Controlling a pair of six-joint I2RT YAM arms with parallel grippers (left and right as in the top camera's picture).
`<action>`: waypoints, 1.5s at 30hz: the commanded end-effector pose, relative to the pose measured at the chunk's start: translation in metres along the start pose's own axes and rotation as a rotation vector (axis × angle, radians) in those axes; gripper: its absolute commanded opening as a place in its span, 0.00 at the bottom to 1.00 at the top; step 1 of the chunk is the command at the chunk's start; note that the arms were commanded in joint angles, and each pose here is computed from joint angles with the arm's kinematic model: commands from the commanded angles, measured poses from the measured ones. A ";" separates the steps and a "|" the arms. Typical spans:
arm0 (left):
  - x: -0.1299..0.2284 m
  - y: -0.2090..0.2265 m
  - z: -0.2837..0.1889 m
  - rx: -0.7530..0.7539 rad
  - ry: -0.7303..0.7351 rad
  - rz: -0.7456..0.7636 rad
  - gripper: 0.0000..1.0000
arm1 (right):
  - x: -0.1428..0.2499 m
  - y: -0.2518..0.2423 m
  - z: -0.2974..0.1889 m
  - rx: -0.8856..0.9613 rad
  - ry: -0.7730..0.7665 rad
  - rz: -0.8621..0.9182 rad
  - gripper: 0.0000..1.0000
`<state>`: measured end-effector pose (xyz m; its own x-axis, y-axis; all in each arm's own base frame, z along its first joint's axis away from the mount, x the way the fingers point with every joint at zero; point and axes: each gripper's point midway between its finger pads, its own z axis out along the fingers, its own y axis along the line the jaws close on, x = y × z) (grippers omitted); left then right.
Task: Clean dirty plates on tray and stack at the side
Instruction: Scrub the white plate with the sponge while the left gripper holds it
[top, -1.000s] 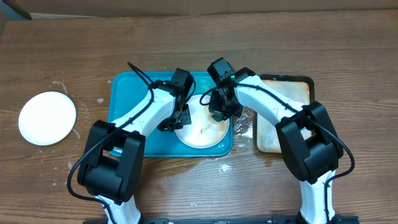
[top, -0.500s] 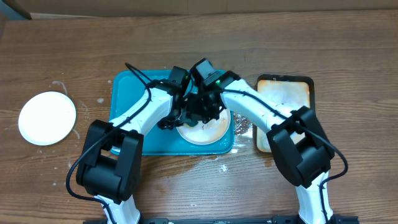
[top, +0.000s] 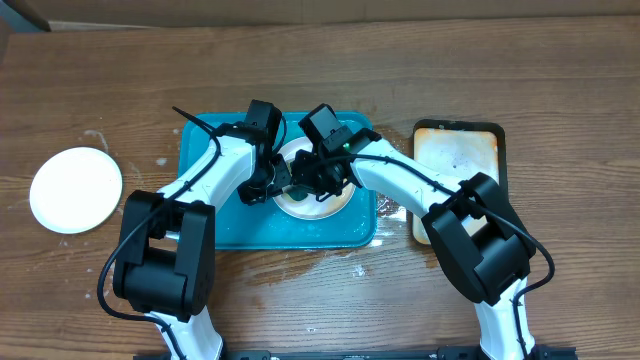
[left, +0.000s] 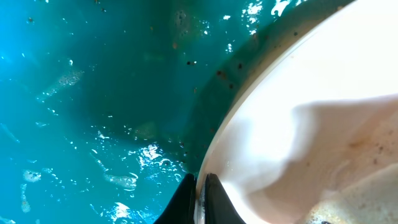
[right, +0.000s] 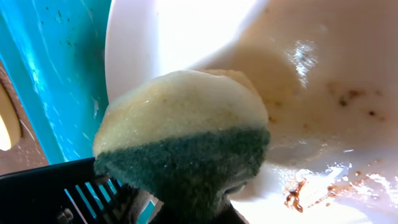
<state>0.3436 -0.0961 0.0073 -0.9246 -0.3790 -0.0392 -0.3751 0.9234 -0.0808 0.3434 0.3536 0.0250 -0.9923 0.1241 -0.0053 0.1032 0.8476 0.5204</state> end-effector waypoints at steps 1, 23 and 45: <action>0.011 0.007 0.014 -0.025 0.058 -0.022 0.04 | 0.002 -0.046 0.015 0.162 -0.054 0.047 0.04; 0.017 0.011 0.014 -0.038 0.082 0.008 0.04 | -0.038 -0.155 -0.032 0.543 -0.218 0.207 0.04; 0.017 0.011 0.014 -0.041 0.081 0.014 0.04 | -0.043 -0.030 -0.016 0.133 -0.143 0.091 0.04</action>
<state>0.3379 -0.1006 0.0073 -0.9239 -0.3826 0.0021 -0.3808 0.9190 -0.1019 0.3866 0.3224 0.0474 -0.9611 0.2462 -0.1250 0.1681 0.8810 0.4422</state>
